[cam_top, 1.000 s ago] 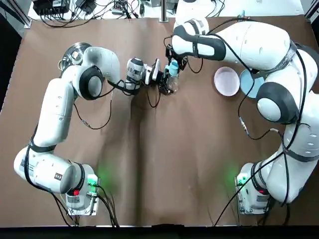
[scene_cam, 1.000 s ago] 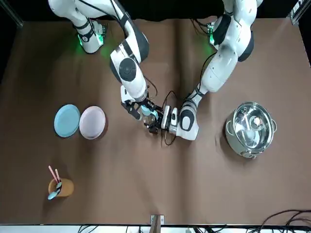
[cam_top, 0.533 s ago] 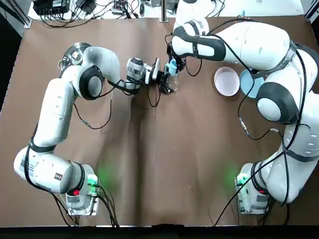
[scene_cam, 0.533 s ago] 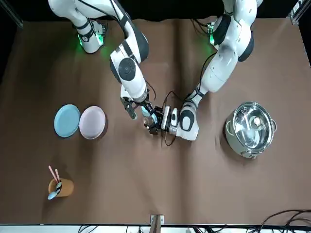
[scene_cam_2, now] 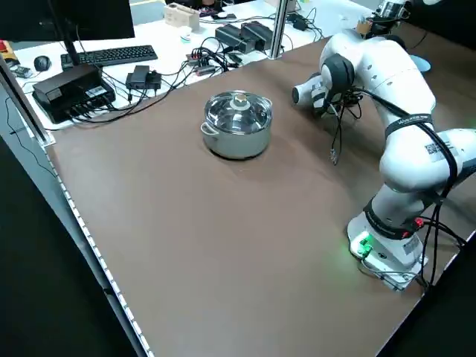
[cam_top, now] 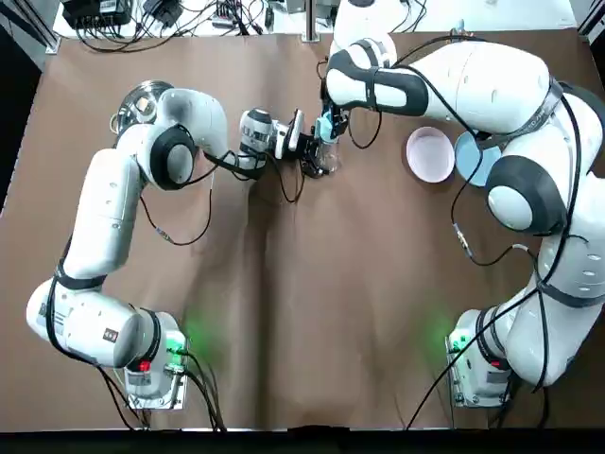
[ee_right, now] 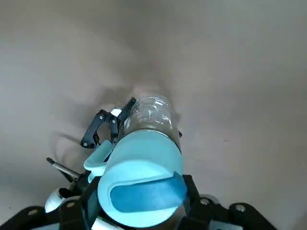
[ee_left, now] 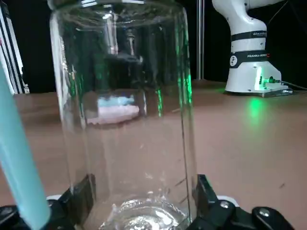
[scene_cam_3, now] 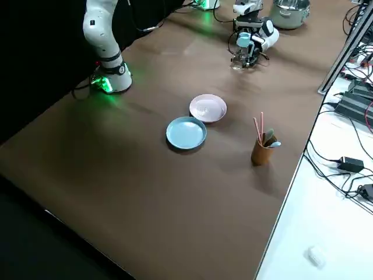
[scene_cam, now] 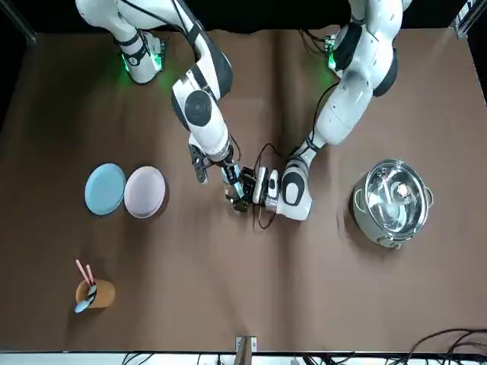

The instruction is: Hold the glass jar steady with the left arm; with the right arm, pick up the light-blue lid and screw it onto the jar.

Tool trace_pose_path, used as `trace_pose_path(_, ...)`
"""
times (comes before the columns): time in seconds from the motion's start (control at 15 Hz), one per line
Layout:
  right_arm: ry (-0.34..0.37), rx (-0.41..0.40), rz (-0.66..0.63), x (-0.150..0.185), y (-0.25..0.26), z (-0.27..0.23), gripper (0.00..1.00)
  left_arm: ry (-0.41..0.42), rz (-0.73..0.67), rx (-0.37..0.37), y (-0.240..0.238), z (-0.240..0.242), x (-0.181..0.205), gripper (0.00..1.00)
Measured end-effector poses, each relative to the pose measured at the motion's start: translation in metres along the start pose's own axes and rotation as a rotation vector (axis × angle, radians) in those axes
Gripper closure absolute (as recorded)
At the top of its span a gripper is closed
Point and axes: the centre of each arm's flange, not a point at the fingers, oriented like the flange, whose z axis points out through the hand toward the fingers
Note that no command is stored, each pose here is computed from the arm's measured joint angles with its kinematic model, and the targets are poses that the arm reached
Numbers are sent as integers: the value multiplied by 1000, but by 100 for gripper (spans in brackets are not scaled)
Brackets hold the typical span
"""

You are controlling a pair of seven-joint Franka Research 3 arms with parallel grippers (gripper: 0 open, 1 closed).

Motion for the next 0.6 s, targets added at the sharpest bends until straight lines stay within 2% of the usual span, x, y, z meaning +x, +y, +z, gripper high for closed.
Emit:
trace_pose_path(0.13,2,4,8,1,-1,1,28,0,0,1,0,0,0,7)
trace_pose_path(0.2,7,9,14,6,-2,3,21,0,5,1,0,0,0,7)
trace_pose_path(0.27,10,22,27,15,-7,7,3,0,7,1,0,0,0,7)
trace_pose_path(0.33,10,21,30,17,-7,8,0,0,7,1,0,0,0,7)
trace_pose_path(0.6,11,21,37,21,-9,7,0,0,7,1,0,-1,0,7)
